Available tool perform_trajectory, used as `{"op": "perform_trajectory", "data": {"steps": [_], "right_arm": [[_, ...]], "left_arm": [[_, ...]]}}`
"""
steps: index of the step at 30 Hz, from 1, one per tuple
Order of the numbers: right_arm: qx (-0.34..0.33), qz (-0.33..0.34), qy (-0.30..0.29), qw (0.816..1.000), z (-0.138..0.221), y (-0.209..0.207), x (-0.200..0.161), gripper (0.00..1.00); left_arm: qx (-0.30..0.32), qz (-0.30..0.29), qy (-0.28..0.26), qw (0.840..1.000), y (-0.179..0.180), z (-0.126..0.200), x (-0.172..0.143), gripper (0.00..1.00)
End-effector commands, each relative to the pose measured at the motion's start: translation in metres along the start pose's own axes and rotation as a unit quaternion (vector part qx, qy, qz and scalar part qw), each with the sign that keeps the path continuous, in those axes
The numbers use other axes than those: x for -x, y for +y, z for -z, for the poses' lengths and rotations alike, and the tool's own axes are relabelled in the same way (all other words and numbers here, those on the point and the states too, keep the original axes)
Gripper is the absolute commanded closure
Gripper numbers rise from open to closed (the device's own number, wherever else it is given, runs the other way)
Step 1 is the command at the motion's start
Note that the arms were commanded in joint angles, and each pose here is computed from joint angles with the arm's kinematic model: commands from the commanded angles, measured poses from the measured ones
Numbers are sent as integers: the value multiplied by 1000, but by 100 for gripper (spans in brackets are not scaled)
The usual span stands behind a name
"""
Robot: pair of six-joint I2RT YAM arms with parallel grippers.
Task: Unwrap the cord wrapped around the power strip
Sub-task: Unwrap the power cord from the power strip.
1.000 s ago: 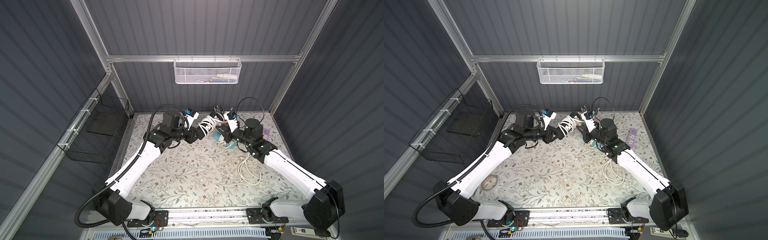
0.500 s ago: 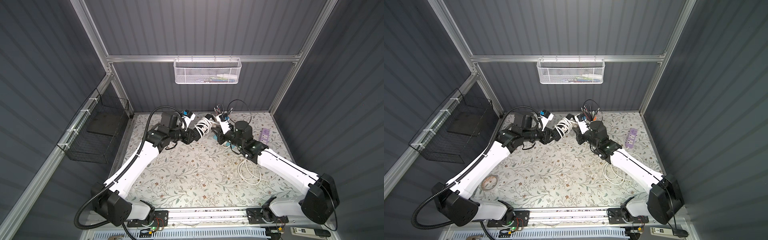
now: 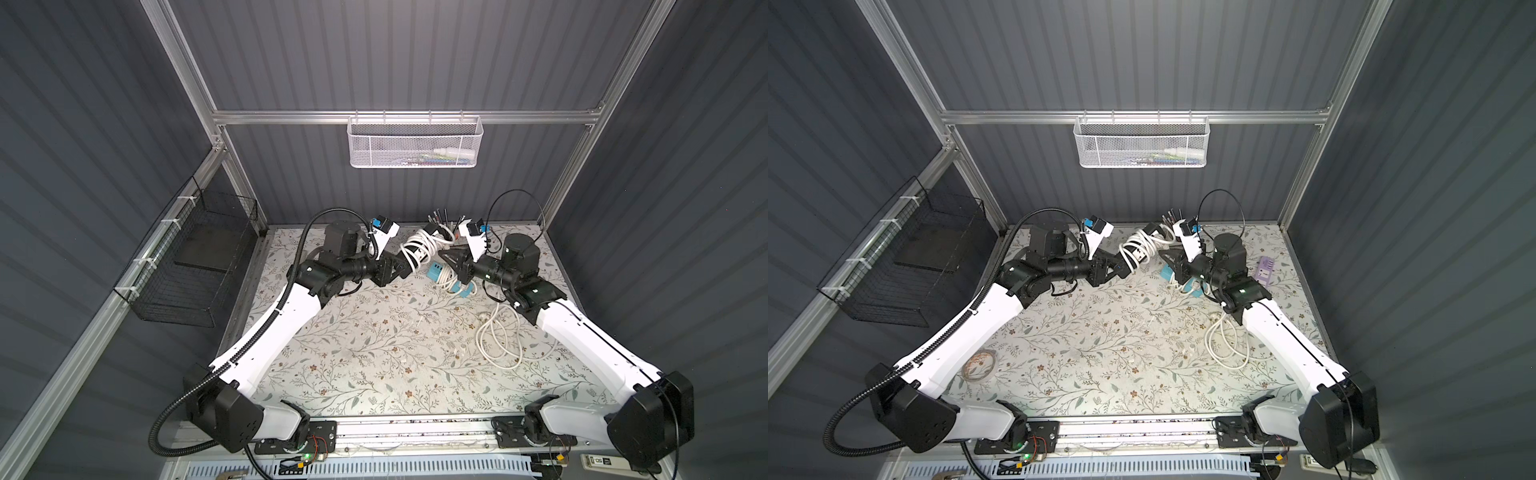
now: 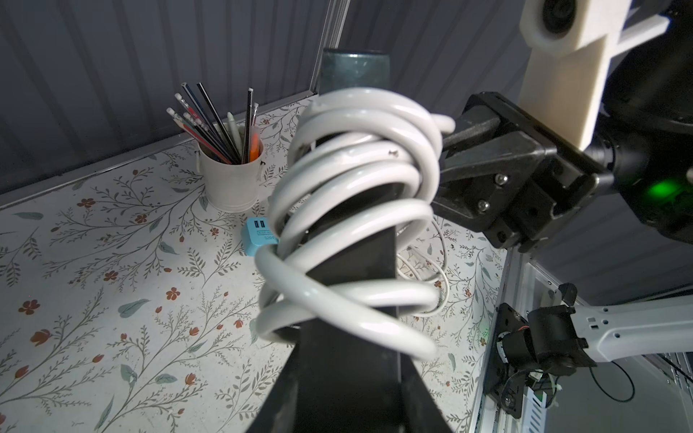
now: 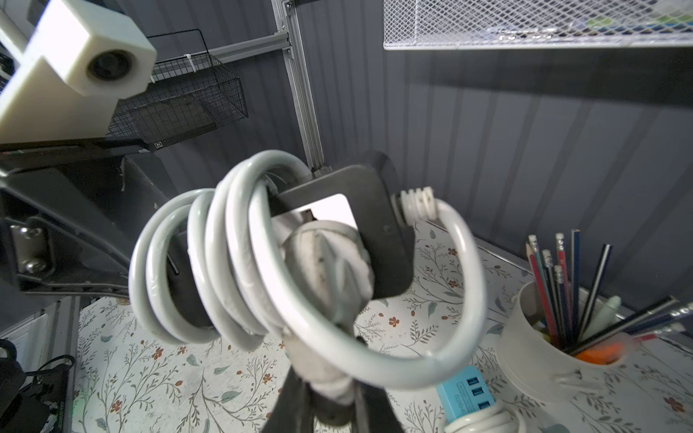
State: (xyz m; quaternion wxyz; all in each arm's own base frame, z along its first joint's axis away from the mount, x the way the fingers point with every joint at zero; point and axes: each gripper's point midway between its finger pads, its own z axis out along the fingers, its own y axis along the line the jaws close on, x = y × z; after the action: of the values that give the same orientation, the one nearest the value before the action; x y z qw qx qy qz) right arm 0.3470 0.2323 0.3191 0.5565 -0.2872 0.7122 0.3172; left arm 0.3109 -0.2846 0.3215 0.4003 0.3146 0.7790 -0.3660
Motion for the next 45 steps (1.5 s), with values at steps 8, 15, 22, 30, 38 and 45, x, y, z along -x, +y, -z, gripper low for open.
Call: {"op": "perform_trajectory", "data": {"steps": [8,15,22,30,38,45], "right_arm": [[5,58,-15,998,-38,77,5,100],[1,65,-16,998,-39,87,6,100],[-1,8,-41,999,7,36,25,100],[-12,-28,-48,998,27,-6,28,100],[-21,37,-22,999,-8,45,16,100],[-18,80,-18,996,-45,99,12,100]], "left_arm": [[138,48,-42,988,62,17,16,100],[161,52,-46,984,70,23,15,100],[176,56,-44,982,79,27,11,100],[186,59,-42,980,86,30,9,100],[190,66,-54,978,88,32,14,100],[194,77,-60,976,91,31,16,100]]}}
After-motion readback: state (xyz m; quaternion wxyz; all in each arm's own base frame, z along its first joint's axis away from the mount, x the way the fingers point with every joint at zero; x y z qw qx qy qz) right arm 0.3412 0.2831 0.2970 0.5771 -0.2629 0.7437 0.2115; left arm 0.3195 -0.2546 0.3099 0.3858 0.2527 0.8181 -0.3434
